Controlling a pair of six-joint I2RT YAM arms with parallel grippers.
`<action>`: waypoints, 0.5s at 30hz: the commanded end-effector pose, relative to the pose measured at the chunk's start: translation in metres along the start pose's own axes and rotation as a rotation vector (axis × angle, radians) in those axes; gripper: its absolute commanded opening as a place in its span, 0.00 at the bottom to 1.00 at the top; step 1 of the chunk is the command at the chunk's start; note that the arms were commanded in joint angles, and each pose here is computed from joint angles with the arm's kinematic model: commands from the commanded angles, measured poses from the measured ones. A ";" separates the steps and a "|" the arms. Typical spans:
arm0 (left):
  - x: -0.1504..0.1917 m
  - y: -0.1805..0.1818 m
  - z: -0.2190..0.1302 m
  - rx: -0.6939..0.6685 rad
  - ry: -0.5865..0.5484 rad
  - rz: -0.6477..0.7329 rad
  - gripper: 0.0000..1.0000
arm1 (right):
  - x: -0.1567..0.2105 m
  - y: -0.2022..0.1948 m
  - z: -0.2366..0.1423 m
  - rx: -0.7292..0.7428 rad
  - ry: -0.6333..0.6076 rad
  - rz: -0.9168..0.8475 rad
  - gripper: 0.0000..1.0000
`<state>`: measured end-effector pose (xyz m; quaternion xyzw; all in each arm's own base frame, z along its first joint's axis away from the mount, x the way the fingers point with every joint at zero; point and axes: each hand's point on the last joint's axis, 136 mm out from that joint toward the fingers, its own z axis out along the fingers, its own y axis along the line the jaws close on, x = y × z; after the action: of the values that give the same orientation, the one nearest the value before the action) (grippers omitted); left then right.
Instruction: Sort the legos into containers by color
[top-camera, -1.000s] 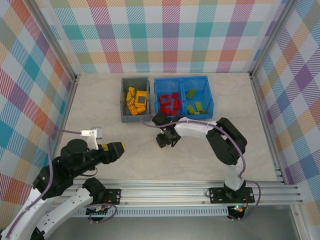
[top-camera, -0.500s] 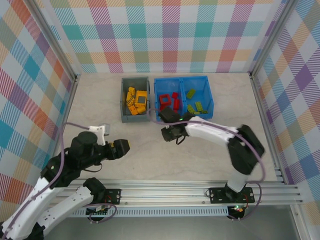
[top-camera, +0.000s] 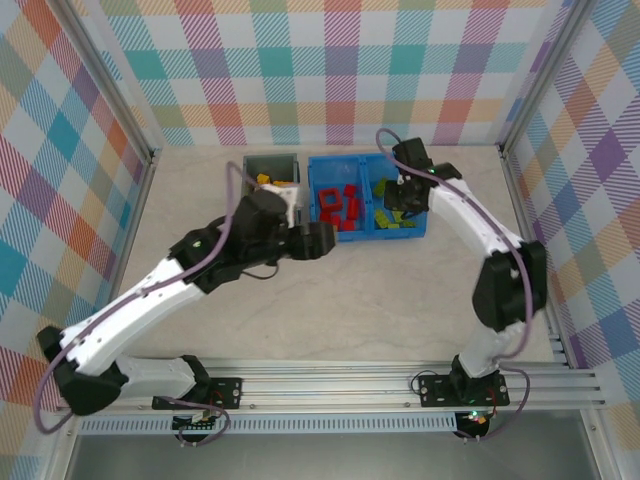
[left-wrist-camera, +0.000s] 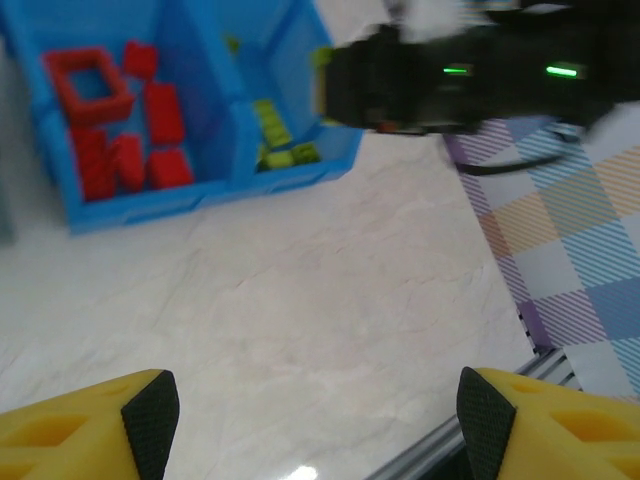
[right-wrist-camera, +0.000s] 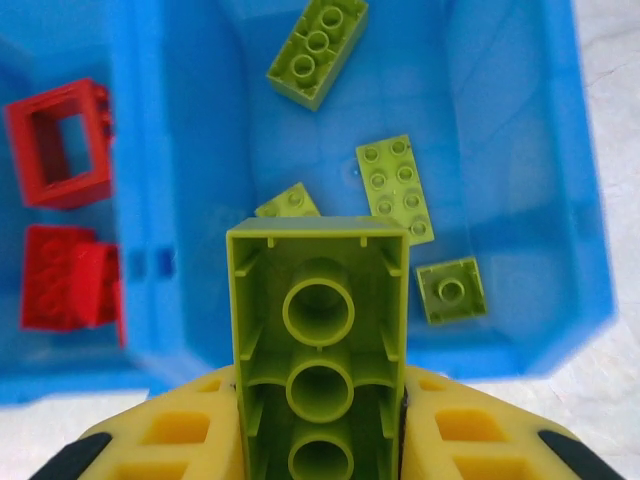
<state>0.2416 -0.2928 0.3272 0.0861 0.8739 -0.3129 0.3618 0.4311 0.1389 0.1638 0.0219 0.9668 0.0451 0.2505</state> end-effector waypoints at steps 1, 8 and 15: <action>-0.018 -0.023 0.015 -0.081 -0.109 0.148 0.75 | -0.020 -0.003 0.014 0.043 0.038 0.065 0.29; -0.012 -0.047 0.067 -0.151 -0.144 0.220 0.75 | -0.039 -0.020 0.076 0.208 0.089 0.200 0.29; 0.000 -0.053 0.076 -0.127 -0.113 0.232 0.75 | -0.049 -0.017 0.119 0.162 0.121 0.268 0.32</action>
<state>0.2674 -0.3785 0.2861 0.1483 0.8726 -0.1998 0.4203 0.5245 0.1279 0.0804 0.1489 0.9711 -0.0090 0.1865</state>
